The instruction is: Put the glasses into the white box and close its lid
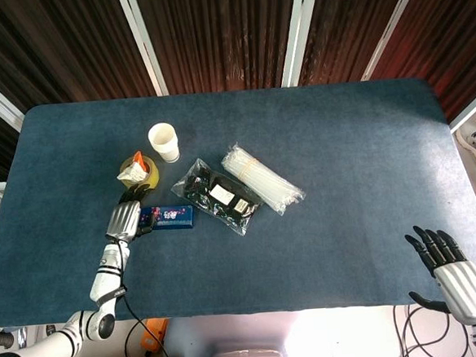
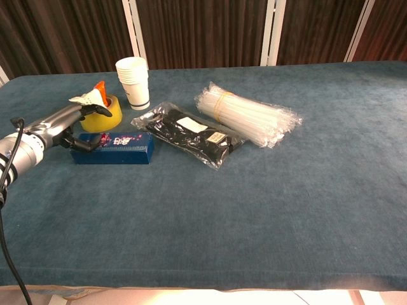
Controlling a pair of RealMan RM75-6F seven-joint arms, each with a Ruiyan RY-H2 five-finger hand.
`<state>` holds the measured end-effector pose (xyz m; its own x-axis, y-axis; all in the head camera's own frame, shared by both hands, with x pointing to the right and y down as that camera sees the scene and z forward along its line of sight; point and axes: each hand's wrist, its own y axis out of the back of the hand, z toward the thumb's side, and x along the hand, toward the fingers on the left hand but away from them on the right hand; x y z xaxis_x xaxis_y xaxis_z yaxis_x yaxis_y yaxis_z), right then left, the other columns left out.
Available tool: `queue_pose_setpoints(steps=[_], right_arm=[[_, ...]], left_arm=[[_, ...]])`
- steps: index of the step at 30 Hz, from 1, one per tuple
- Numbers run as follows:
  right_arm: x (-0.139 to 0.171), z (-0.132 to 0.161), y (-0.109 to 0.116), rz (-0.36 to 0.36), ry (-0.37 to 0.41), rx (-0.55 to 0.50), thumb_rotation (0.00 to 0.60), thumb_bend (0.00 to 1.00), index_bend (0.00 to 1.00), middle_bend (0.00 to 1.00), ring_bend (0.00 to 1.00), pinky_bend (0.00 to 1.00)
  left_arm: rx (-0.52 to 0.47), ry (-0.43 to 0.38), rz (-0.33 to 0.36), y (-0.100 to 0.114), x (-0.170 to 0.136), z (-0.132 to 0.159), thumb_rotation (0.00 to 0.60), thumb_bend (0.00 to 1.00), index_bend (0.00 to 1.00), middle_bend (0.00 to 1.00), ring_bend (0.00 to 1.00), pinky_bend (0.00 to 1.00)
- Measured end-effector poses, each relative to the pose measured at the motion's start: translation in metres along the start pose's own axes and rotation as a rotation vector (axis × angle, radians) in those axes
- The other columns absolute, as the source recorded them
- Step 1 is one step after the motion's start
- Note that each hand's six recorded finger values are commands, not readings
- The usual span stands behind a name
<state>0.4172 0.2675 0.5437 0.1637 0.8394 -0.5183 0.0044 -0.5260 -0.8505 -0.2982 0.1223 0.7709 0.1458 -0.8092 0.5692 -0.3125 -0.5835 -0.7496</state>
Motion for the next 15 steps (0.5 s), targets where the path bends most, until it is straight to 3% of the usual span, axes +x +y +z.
queue_pose_setpoints(steps=[8, 15], right_arm=[[0.0, -0.001, 0.0, -0.001, 0.001, 0.002, 0.6, 0.28, 0.0, 0.0, 0.0, 0.0], [-0.001, 0.001, -0.001, 0.002, 0.0, 0.01, 0.6, 0.28, 0.0, 0.0, 0.0, 0.0]], left_arm=[[0.005, 0.009, 0.001, 0.002, -0.001, -0.002, 0.6, 0.46, 0.19, 0.09, 0.01, 0.12], [0.009, -0.065, 0.059, 0.025, -0.025, 0.005, 0.6, 0.41, 0.13, 0.06, 0.0, 0.12]])
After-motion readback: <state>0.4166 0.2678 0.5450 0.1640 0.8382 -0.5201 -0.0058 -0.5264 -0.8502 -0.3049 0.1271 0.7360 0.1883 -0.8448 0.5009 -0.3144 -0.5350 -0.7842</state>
